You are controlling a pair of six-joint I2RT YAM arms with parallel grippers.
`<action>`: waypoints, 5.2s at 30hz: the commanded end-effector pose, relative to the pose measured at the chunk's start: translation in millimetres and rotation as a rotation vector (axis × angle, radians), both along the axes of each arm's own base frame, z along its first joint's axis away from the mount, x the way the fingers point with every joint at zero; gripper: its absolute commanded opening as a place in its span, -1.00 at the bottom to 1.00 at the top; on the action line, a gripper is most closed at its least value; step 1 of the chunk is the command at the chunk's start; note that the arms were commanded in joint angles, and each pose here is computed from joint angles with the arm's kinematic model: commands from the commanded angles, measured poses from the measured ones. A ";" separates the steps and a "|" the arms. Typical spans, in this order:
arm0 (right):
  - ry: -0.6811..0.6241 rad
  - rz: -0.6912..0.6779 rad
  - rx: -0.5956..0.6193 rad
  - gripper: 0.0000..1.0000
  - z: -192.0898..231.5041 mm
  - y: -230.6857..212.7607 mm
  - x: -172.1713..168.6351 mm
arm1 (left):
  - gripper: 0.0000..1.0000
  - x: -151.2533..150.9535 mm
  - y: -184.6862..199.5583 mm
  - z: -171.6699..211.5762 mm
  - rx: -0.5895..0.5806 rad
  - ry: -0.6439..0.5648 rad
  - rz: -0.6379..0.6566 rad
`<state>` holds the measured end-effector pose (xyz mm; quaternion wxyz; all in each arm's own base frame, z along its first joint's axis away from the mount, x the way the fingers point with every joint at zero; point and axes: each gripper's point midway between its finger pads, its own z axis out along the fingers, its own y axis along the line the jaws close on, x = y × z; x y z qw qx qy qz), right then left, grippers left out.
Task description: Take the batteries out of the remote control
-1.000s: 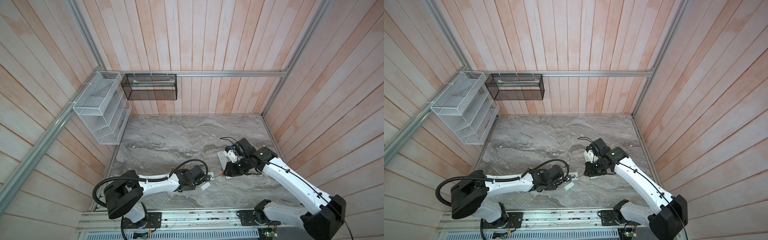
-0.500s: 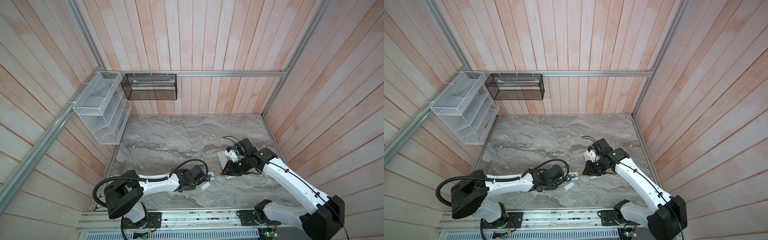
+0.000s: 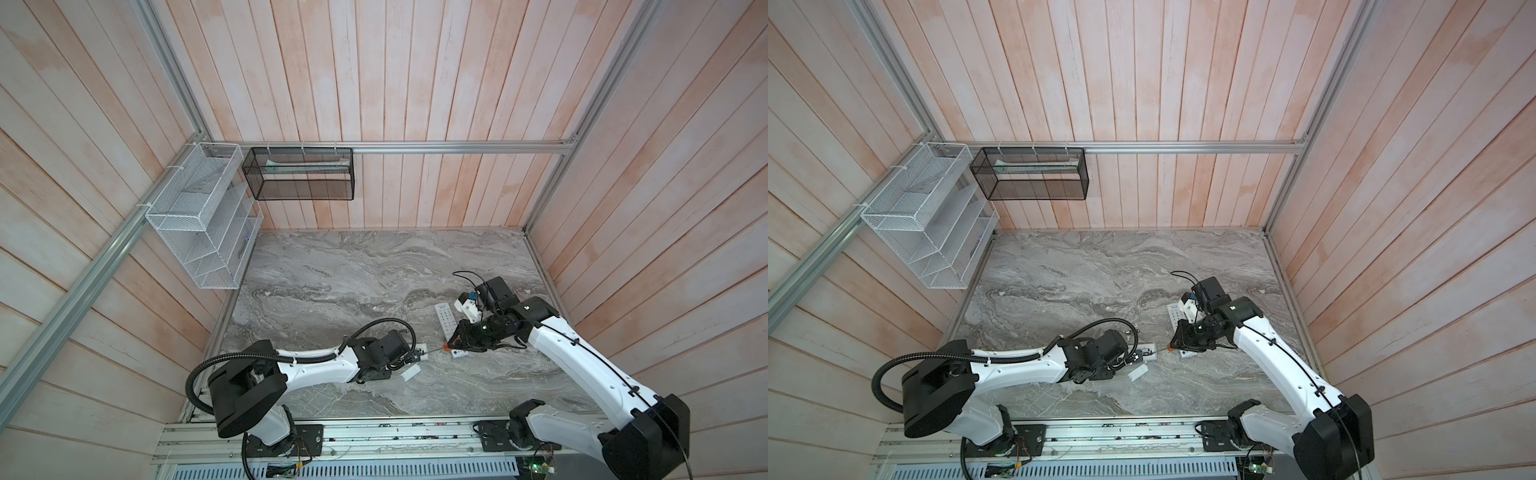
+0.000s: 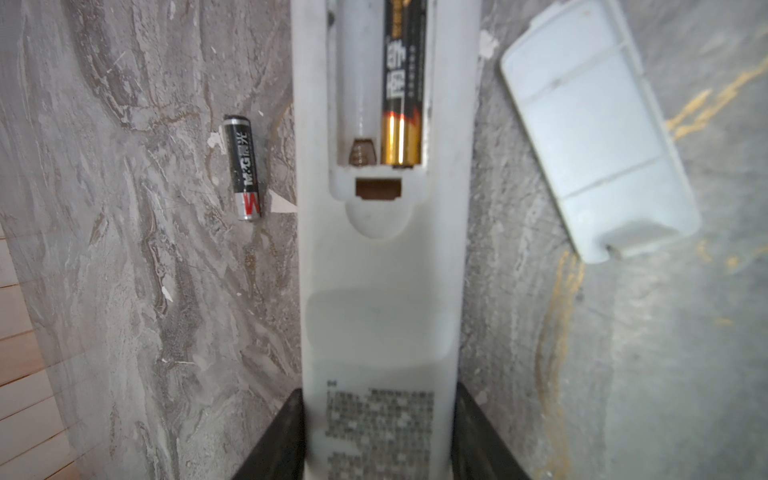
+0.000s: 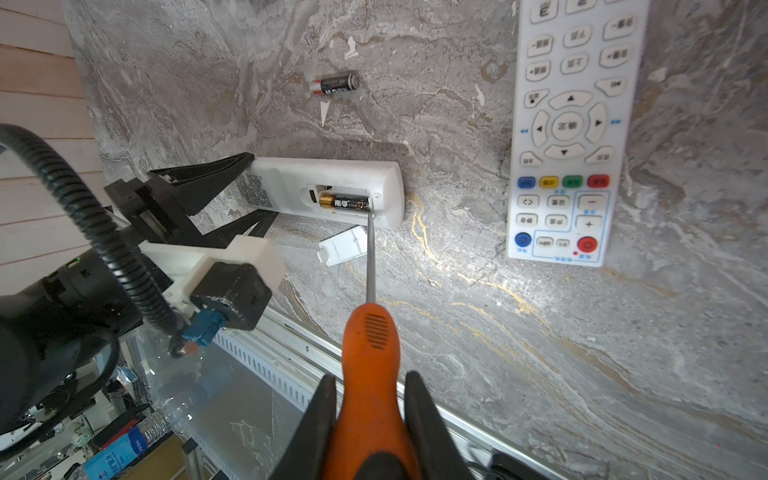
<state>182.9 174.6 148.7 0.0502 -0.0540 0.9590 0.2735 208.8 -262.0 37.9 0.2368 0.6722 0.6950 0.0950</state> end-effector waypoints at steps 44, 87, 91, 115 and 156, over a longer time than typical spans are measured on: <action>-0.064 -0.046 0.057 -1.00 21.6 4.9 10.9 | -0.91 -1.3 8.4 -12.2 0.013 0.036 0.007; -0.082 -0.028 0.085 -1.00 -19.7 13.0 56.0 | 1.00 32.2 67.5 -25.7 0.112 0.099 0.291; -0.063 -0.026 0.085 -1.00 -26.0 10.2 45.3 | 1.00 38.7 70.3 -31.4 0.124 0.107 0.317; -0.020 0.043 0.164 -1.00 -22.4 49.5 -1.7 | 1.00 98.4 39.8 -41.1 0.035 0.117 0.360; 0.011 0.090 0.152 -1.00 -7.3 87.9 -13.1 | 0.85 39.4 53.2 97.8 -1.102 0.621 0.979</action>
